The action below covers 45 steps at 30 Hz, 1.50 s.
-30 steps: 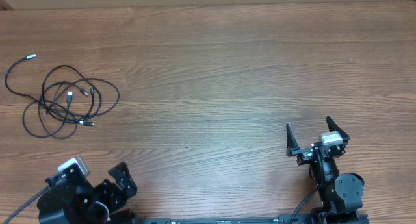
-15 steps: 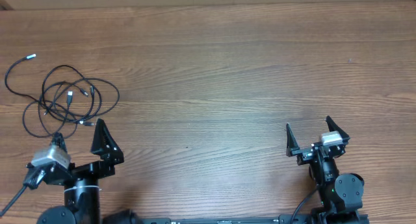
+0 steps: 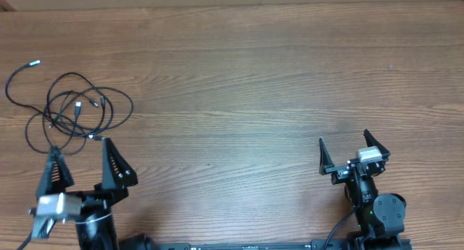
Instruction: Untangle cables
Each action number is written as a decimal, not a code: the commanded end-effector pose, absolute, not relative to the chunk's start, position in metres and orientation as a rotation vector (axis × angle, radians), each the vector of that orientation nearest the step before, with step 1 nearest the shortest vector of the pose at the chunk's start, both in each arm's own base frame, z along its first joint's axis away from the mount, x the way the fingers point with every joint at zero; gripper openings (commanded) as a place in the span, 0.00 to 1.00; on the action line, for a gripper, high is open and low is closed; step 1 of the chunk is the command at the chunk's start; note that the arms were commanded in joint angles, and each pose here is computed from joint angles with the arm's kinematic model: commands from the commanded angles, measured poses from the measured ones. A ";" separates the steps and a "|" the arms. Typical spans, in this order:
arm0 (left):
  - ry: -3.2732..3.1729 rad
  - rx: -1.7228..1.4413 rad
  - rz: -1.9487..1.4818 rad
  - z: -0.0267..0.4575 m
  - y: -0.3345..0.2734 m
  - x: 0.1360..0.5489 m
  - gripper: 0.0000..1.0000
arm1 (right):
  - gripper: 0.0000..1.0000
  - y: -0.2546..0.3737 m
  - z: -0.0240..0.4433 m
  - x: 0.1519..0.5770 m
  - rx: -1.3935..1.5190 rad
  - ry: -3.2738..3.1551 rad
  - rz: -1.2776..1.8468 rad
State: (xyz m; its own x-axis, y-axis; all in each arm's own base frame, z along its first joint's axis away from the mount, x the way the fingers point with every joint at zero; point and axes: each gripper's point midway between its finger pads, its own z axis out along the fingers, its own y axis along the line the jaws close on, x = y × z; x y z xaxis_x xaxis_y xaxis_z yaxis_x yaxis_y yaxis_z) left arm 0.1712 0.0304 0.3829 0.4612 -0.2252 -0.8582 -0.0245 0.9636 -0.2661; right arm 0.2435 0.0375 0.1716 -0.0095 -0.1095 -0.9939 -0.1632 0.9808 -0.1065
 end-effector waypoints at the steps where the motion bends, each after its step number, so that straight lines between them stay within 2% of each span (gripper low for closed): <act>1: 1.047 -0.233 -0.115 0.382 0.030 0.172 1.00 | 1.00 0.035 0.169 0.244 -0.206 1.582 0.030; 11: 1.255 -0.239 -0.215 0.292 0.021 0.219 0.99 | 1.00 0.035 0.169 0.244 -0.206 1.582 0.030; 20: 1.400 -0.200 -0.313 0.229 -0.002 0.239 0.99 | 1.00 0.035 0.169 0.244 -0.206 1.582 0.030; 34: 1.636 -0.182 -0.379 0.160 -0.024 0.245 1.00 | 1.00 0.035 0.169 0.244 -0.206 1.582 0.030; 45: 1.641 -0.185 -0.377 0.158 -0.024 0.245 0.99 | 1.00 0.035 0.169 0.244 -0.206 1.582 0.030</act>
